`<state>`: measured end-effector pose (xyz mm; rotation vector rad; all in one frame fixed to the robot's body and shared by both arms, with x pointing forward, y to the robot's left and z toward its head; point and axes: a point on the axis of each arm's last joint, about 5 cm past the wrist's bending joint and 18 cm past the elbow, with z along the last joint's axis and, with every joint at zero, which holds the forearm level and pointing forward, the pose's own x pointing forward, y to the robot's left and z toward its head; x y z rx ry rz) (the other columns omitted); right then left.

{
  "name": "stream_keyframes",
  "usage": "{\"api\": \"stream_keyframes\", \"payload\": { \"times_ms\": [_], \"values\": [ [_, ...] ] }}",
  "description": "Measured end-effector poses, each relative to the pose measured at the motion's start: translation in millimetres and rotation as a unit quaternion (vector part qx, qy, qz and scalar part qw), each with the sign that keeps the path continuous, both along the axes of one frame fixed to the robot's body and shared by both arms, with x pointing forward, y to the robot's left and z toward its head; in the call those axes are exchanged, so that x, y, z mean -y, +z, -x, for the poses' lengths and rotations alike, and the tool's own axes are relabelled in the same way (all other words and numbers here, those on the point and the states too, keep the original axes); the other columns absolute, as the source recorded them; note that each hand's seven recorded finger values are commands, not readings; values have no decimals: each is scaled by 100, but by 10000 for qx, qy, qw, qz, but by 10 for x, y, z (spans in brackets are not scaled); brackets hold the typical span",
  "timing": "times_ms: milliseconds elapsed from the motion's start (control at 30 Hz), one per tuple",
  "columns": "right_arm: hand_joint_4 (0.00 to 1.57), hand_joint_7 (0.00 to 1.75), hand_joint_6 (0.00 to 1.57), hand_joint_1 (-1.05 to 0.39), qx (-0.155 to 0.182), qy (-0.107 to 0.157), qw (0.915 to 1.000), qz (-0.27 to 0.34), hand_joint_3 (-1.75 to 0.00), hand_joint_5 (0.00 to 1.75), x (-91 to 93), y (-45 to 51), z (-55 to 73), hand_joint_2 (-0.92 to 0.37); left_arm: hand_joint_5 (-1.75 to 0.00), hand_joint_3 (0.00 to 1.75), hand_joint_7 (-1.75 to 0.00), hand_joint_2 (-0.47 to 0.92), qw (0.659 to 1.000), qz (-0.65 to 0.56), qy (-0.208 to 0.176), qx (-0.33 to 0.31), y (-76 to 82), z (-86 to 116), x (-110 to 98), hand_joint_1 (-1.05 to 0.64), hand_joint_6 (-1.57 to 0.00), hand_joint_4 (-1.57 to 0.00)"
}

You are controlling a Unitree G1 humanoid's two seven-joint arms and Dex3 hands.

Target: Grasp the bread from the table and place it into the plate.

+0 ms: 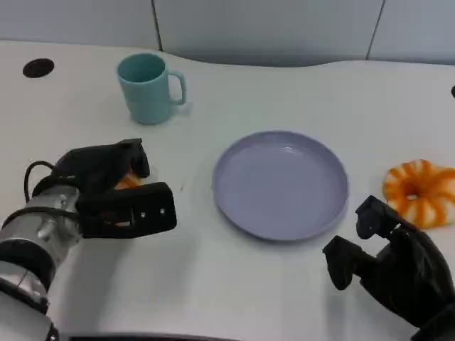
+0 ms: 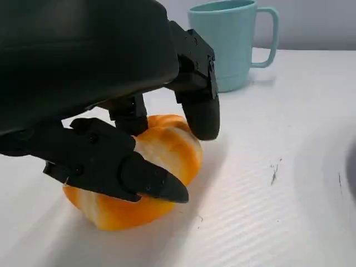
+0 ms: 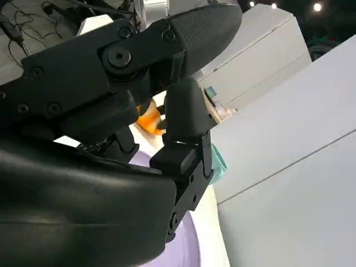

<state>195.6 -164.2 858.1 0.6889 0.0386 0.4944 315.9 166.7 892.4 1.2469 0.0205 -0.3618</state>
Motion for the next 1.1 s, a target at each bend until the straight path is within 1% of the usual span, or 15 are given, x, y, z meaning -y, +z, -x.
{"api": "stream_keyframes", "payload": {
  "times_ms": [100,167,400,600,700,867,1000,1100],
  "values": [
    [89,175,64,-40,-4,-8,10000,4,0,175,-2,1,0,-90,-175,4,-173,92,10000,2,-23,-12,-1,1,1,13,-31,-51],
    [89,175,64,-40,-10,-28,10000,15,0,175,-3,6,-1,-90,-175,5,-174,92,9999,101,-48,-60,5,0,-1,15,-30,-53],
    [89,175,64,-40,11,-29,10000,21,0,175,-5,16,-3,-90,-175,5,-175,92,9994,282,-45,-171,18,-4,-16,17,-28,-53],
    [89,175,65,-41,34,-27,10000,27,0,175,-6,32,-4,-89,-175,2,-175,92,9984,551,-74,-106,31,-2,-20,14,-32,-60],
    [89,175,65,-40,9,-38,10000,36,0,175,-9,31,-6,-89,-175,2,-175,91,9962,839,-225,63,56,1,-12,14,-34,-62],
    [89,175,65,-41,-71,-25,10000,38,0,175,-17,7,-15,-88,-175,1,-175,91,9892,1280,-505,505,151,-17,1,12,-36,-62],
    [89,175,65,-41,-75,-11,9999,74,0,175,-22,8,-39,-87,-175,1,-175,91,9867,1346,-616,674,214,-40,9,13,-39,-62],
    [89,175,65,-41,-79,4,9999,72,0,175,-29,9,-63,-87,-175,1,-175,90,9845,1372,-686,846,292,-76,13,13,-41,-62]
  ]
}}
